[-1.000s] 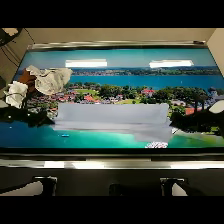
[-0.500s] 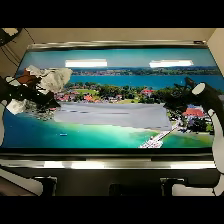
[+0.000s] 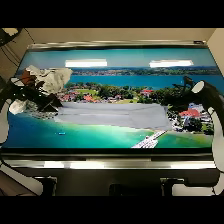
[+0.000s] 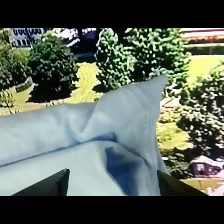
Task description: Fold the shirts.
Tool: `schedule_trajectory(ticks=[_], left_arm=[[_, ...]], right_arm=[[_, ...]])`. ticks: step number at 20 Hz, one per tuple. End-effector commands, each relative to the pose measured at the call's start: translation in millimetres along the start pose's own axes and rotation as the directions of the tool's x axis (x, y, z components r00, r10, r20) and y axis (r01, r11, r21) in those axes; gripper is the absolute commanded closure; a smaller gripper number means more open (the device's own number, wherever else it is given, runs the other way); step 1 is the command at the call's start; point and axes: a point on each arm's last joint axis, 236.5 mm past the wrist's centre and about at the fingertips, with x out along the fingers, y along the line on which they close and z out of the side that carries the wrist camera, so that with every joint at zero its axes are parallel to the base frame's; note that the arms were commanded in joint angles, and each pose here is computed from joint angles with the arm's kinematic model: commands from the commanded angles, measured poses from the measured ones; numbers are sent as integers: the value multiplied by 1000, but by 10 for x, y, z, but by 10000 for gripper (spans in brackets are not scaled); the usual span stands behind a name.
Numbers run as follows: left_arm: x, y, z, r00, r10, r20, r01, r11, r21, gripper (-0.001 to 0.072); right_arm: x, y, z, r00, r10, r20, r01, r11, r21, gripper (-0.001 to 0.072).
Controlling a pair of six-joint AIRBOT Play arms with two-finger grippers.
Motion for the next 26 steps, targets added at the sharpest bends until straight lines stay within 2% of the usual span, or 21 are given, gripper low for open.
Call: schedule_trajectory(ticks=[1,4,7,12,13,14,15,16,17,18,19,21,26], left_arm=[[-388,-153,3,996,1,85,-4,999,33,155],[-798,-518,29,972,5,236,-33,993,115,155],[-1101,-933,-78,943,-11,332,-60,977,203,155],[-1265,-1491,-378,928,-48,371,-83,941,328,155],[-1232,-1581,-424,930,-53,363,-86,930,358,156],[-1162,-1680,-470,936,-58,347,-95,908,408,169],[-1064,-1785,-512,943,-63,328,-99,884,457,175],[-947,-1892,-540,947,-70,313,-97,867,489,214],[-794,-2001,-563,951,-78,300,-93,852,516,391],[-579,-2123,-598,955,-86,283,-84,837,540,617],[-336,-2234,-636,959,-93,267,-75,826,559,677],[307,-2462,-779,971,-105,217,-39,820,571,677],[1736,-2815,-1224,991,-135,10,116,883,455,678]], right_arm=[[-131,-320,-225,994,19,-110,-19,1000,5,13],[-23,-389,-489,946,214,-245,-165,964,208,-2],[235,-382,-618,915,253,-315,-177,952,250,-5],[607,-31,-556,896,329,-298,-241,924,297,12],[657,39,-544,900,324,-293,-242,928,283,80],[684,115,-507,907,318,-278,-246,932,265,337],[655,200,-481,909,321,-266,-256,933,253,648],[570,271,-433,914,324,-244,-268,934,235,656],[444,353,-338,926,320,-200,-280,938,206,657],[283,439,-260,934,319,-159,-292,941,173,657],[73,537,-208,939,322,-122,-305,942,137,658],[-353,788,-244,938,335,-90,-330,942,61,658],[-1256,1147,-631,962,270,-40,-272,960,-63,658]])
